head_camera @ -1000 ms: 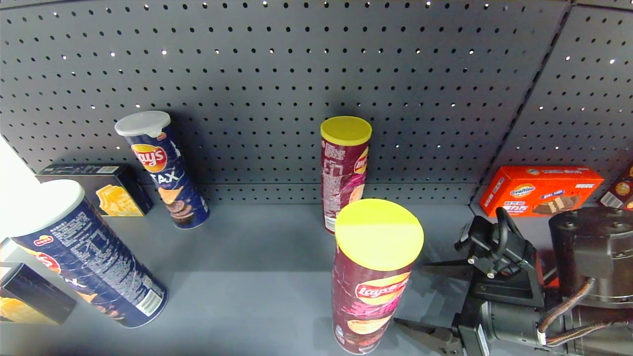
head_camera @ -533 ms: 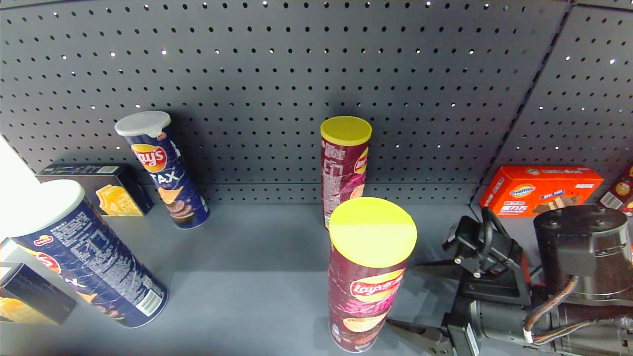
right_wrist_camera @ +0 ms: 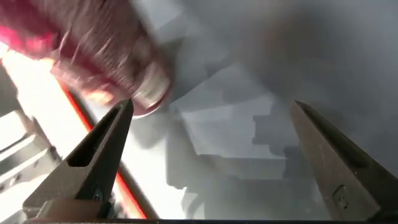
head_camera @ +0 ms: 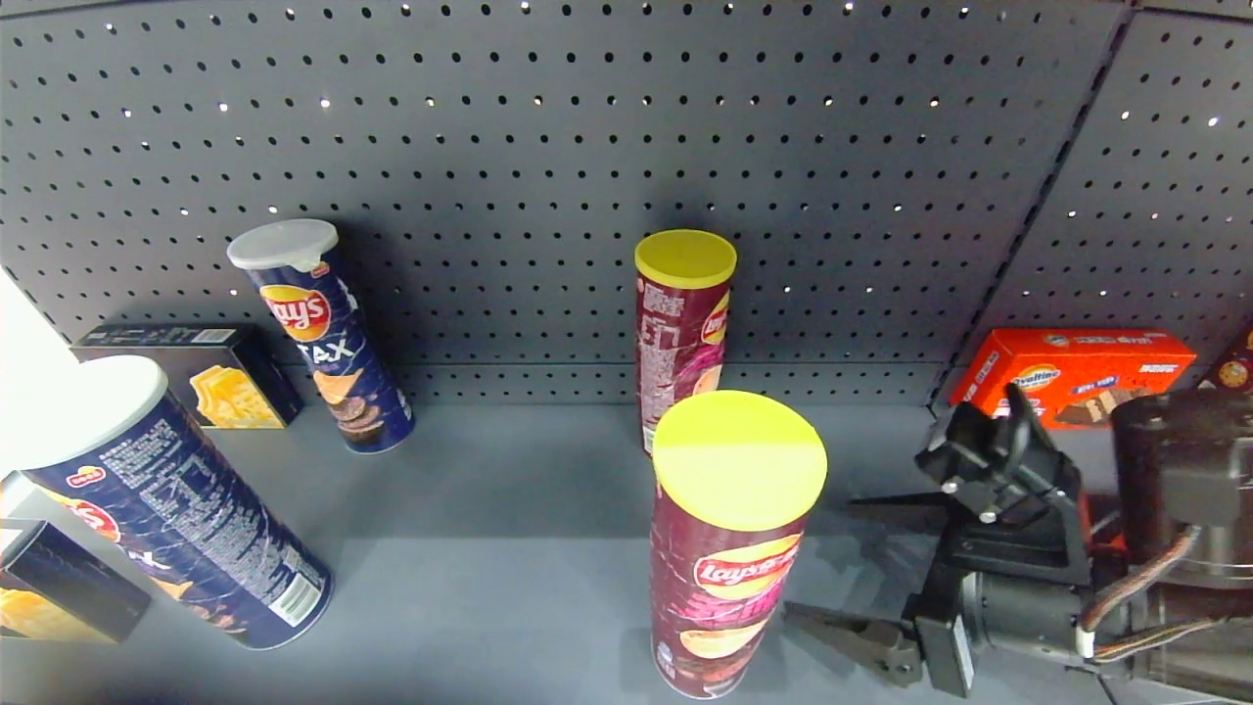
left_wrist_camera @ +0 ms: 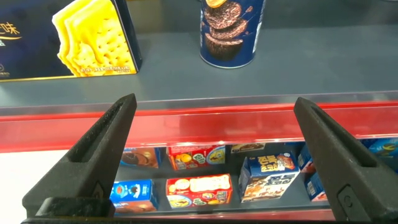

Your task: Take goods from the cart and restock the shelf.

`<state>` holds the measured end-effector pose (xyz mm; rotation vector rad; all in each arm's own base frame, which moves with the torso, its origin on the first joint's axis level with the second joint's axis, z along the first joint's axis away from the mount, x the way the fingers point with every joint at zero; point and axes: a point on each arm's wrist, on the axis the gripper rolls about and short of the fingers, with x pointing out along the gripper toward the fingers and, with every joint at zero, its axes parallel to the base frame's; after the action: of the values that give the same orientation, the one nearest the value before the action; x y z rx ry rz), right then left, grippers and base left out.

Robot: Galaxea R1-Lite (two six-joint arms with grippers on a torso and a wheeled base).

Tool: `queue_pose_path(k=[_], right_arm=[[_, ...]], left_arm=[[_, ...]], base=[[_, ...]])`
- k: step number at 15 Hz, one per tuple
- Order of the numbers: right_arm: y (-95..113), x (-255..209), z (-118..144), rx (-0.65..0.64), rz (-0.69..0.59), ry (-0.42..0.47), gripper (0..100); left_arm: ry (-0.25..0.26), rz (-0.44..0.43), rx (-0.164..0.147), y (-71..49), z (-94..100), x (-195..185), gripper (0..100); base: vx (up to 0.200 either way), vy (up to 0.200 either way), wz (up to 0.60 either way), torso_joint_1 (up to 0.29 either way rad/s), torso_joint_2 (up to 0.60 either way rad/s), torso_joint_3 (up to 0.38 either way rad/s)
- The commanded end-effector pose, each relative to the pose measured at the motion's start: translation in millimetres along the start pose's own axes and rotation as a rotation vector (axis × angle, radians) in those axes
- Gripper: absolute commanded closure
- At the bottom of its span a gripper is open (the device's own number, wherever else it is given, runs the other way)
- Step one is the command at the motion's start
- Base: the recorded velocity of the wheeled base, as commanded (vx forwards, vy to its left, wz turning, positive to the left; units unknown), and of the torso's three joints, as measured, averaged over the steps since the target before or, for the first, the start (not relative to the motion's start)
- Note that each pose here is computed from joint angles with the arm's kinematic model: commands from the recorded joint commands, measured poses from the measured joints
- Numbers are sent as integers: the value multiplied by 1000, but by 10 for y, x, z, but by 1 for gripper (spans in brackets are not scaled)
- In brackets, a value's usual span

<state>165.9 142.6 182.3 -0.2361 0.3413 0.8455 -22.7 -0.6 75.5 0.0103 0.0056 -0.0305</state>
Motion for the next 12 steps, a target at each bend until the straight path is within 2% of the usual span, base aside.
queue_pose_path(k=[1, 4, 5, 6, 7, 10, 12], right_arm=[[-183, -576, 167, 12, -151, -184, 0], [-299, -1316, 77, 24, -449, -344, 0], [-224, -1547, -4, 14, -544, -396, 0], [-179, -1633, -49, 12, -580, -414, 0], [-11, -1849, -235, 4, -699, -457, 0], [302, -1975, -745, 68, -906, -411, 0], [503, -1926, -1169, 128, -946, -385, 0]], left_arm=[[0, 1, 0, 0, -3, 2, 0], [-1, 3, 0, 1, -1, 2, 0], [-1, 4, 0, 1, -1, 2, 0], [0, 3, 0, 1, -1, 3, 0], [-1, 3, 0, 1, -1, 2, 0], [-1, 4, 0, 1, -1, 2, 0], [-1, 1, 2, 0, -1, 2, 0]], base=[[0, 0, 0, 0, 0, 0], [0, 0, 0, 0, 0, 0], [0, 0, 0, 0, 0, 0], [0, 0, 0, 0, 0, 0], [0, 0, 0, 0, 0, 0], [0, 0, 0, 0, 0, 0], [0, 0, 0, 0, 0, 0]])
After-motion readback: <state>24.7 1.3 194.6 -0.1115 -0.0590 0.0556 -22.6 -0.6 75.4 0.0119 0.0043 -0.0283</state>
